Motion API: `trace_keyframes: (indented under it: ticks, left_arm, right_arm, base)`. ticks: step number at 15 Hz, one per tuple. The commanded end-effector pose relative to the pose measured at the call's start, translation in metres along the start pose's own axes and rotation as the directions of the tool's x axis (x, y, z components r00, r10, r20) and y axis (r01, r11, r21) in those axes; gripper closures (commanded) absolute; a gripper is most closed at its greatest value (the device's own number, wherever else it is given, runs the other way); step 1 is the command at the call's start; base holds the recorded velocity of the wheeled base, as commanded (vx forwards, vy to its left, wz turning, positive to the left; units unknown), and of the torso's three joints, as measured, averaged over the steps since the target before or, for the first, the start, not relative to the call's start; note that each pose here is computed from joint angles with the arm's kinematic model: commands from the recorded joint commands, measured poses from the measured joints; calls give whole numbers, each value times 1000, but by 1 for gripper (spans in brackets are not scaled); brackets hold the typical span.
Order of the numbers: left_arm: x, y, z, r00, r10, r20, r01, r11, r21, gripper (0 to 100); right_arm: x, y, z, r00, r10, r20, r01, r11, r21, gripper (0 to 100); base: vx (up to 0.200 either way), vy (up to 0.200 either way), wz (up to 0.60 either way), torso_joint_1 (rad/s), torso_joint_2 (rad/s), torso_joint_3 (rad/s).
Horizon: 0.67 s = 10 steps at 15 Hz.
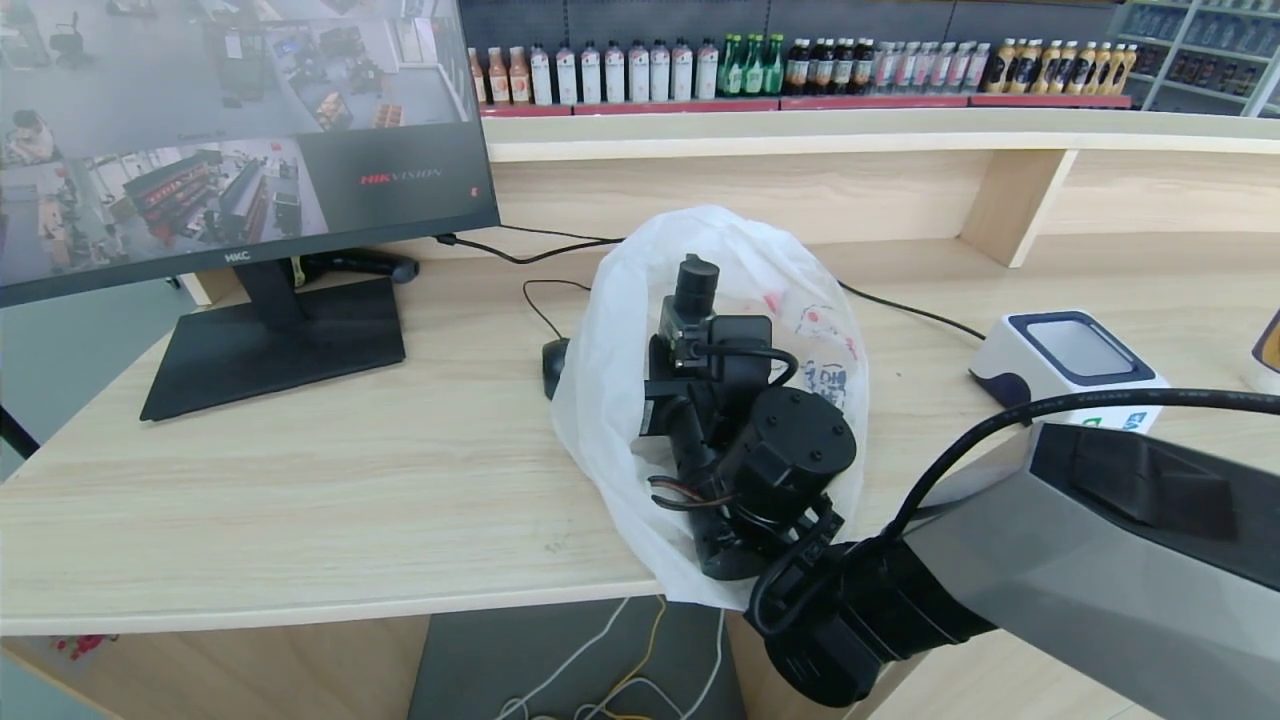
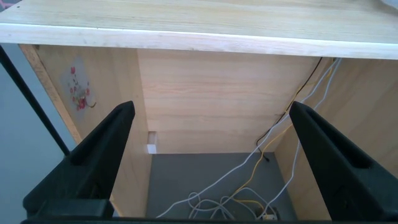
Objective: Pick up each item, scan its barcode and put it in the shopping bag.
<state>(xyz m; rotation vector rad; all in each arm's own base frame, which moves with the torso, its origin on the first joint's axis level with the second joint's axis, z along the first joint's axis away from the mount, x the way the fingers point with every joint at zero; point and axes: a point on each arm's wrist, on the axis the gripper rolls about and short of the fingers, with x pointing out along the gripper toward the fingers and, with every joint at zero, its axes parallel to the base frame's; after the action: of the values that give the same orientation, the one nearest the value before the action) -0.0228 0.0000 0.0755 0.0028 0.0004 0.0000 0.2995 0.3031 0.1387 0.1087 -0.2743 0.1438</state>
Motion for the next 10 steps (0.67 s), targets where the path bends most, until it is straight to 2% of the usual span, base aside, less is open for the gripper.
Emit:
trace_keyframes:
  ticks: [1, 4, 5, 10]
  left_arm:
    - [0, 0, 0, 1000, 0, 0, 0, 1000, 0, 0]
    - [0, 0, 0, 1000, 0, 0, 0, 1000, 0, 0]
    - [0, 0, 0, 1000, 0, 0, 0, 1000, 0, 0]
    - [0, 0, 0, 1000, 0, 0, 0, 1000, 0, 0]
  right_arm:
    - [0, 0, -3, 1000, 1, -6, -1, 1000, -5, 100]
    - [5, 0, 2, 1000, -9, 15, 9, 1000, 7, 100]
    - [8, 1, 8, 999, -30, 32, 30, 999, 23, 0]
    - [9, 2, 9, 999, -31, 37, 30, 999, 29, 0]
  base:
    - [0, 0, 0, 0, 0, 0]
    - [0, 0, 0, 0, 0, 0]
    - [0, 0, 0, 0, 0, 0]
    - [0, 0, 0, 0, 0, 0]
